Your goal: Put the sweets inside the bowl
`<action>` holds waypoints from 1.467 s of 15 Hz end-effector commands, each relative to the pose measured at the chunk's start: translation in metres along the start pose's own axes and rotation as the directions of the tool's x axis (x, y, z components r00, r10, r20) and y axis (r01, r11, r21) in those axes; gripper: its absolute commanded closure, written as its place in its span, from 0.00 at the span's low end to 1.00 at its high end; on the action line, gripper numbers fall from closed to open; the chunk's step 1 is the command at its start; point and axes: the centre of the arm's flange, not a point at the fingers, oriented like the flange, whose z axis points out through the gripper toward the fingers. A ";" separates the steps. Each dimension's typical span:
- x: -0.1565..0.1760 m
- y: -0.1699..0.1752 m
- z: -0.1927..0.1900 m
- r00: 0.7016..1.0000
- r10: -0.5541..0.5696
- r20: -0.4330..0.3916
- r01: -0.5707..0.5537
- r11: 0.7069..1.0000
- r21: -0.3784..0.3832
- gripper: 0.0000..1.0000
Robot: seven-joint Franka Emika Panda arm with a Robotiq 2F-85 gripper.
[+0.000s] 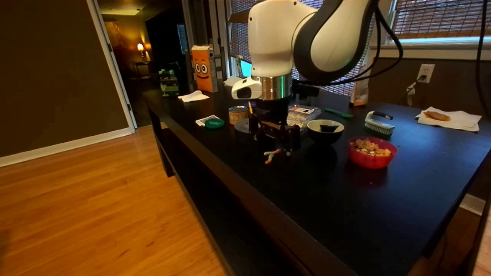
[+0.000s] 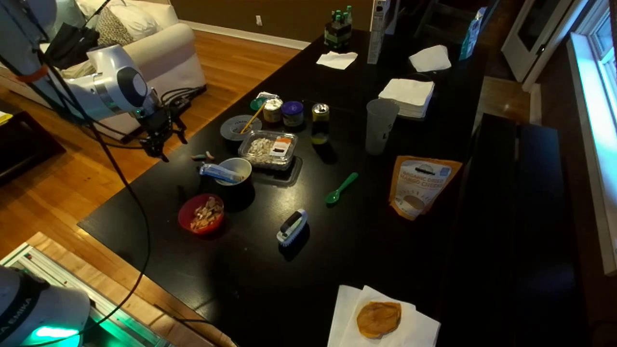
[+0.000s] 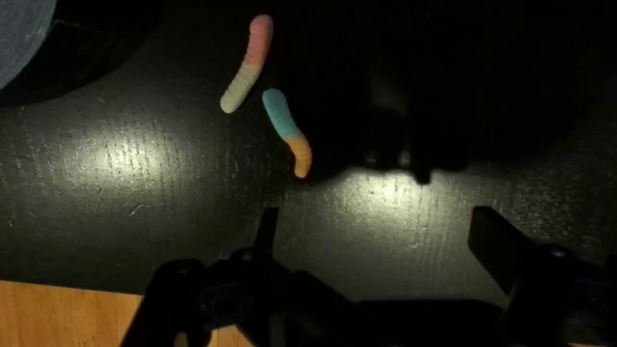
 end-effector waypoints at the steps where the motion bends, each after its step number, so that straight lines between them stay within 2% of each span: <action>1: -0.006 0.025 0.013 0.998 -0.055 0.014 0.054 0.998 0.017 0.13; 5: -0.010 0.035 0.024 0.997 -0.075 0.016 0.075 0.997 0.025 0.46; 8: -0.008 0.040 0.030 0.996 -0.092 0.021 0.091 0.995 0.037 0.67; 13: -0.009 0.043 0.039 0.995 -0.101 0.022 0.100 0.994 0.052 0.85; 15: -0.009 0.042 0.042 0.994 -0.106 0.020 0.104 0.993 0.062 0.89; 16: -0.010 0.042 0.044 0.994 -0.107 0.020 0.105 0.992 0.068 1.00; 17: -0.010 0.042 0.044 0.994 -0.108 0.018 0.107 0.992 0.073 0.97; 19: -0.011 0.043 0.034 0.996 -0.091 0.019 0.089 0.994 0.064 1.00; 22: -0.014 0.044 0.000 1.000 -0.007 0.022 0.006 1.000 0.016 0.99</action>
